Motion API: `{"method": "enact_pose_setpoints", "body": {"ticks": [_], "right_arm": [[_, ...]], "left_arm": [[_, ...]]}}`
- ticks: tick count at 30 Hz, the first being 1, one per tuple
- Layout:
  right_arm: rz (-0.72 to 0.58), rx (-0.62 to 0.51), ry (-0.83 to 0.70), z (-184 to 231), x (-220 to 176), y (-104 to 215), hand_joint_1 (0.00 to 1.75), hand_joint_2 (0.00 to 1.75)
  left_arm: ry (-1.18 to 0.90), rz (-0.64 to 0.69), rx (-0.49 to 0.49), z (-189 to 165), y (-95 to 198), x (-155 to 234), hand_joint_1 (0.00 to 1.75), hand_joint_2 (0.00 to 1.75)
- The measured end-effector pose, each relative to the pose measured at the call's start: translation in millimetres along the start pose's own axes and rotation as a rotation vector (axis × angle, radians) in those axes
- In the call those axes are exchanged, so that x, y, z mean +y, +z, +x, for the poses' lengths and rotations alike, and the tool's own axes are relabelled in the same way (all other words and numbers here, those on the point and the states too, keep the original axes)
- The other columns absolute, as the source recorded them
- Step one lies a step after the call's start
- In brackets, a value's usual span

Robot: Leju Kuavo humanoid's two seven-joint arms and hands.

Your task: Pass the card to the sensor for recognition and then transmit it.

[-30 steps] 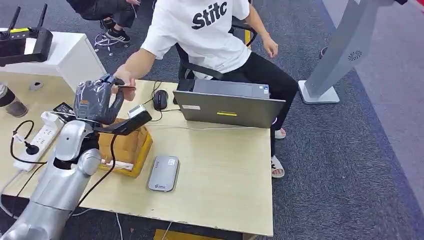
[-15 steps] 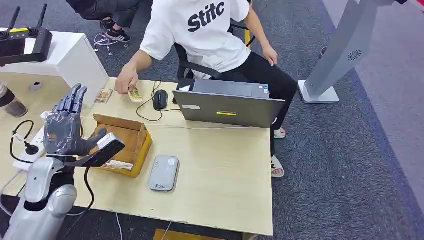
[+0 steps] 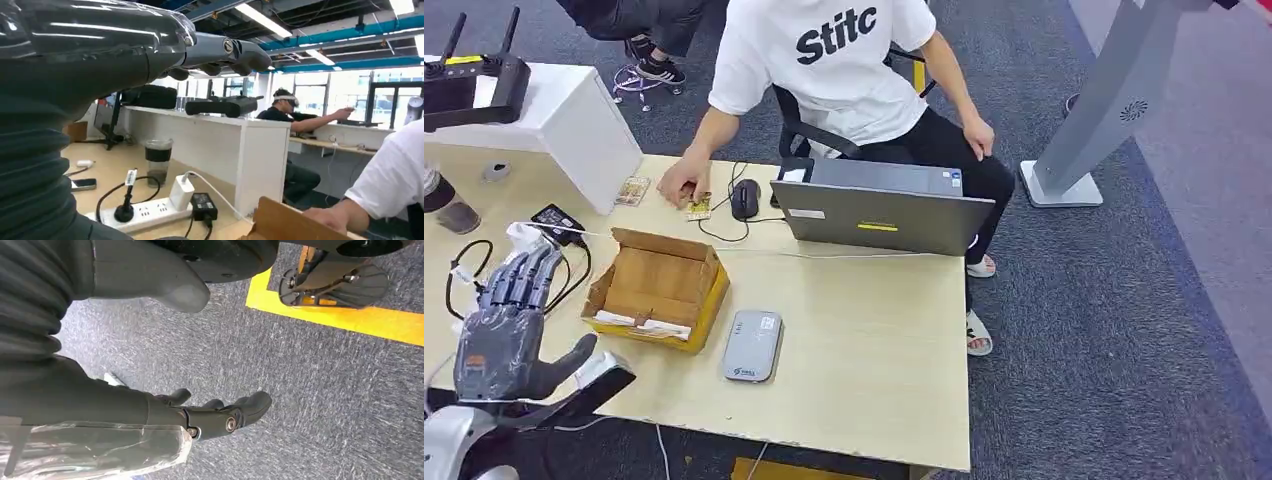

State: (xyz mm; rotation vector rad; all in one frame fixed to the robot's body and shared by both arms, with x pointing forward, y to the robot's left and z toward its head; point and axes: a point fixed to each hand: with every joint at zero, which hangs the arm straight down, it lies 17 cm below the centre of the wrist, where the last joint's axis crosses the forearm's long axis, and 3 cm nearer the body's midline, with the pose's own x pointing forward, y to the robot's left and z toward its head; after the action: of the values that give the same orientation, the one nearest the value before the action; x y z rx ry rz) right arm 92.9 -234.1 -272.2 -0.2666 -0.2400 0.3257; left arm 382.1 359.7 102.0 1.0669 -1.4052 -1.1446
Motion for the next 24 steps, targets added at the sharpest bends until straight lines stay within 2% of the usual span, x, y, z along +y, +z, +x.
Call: {"method": "enact_pose_setpoints", "body": {"ticks": [9, 24], "right_arm": [[0.014, 0.007, 0.021, -1, 3, 0, 0.0, 1.75], [0.028, 0.002, 0.054, 1, 5, 1, 0.0, 1.75]], "left_arm": [[-0.021, -0.051, -0.007, -1, 1, -12, 0.0, 1.75], [-0.041, -0.135, -0.053, 15, -32, -41, 0.0, 1.75]]}}
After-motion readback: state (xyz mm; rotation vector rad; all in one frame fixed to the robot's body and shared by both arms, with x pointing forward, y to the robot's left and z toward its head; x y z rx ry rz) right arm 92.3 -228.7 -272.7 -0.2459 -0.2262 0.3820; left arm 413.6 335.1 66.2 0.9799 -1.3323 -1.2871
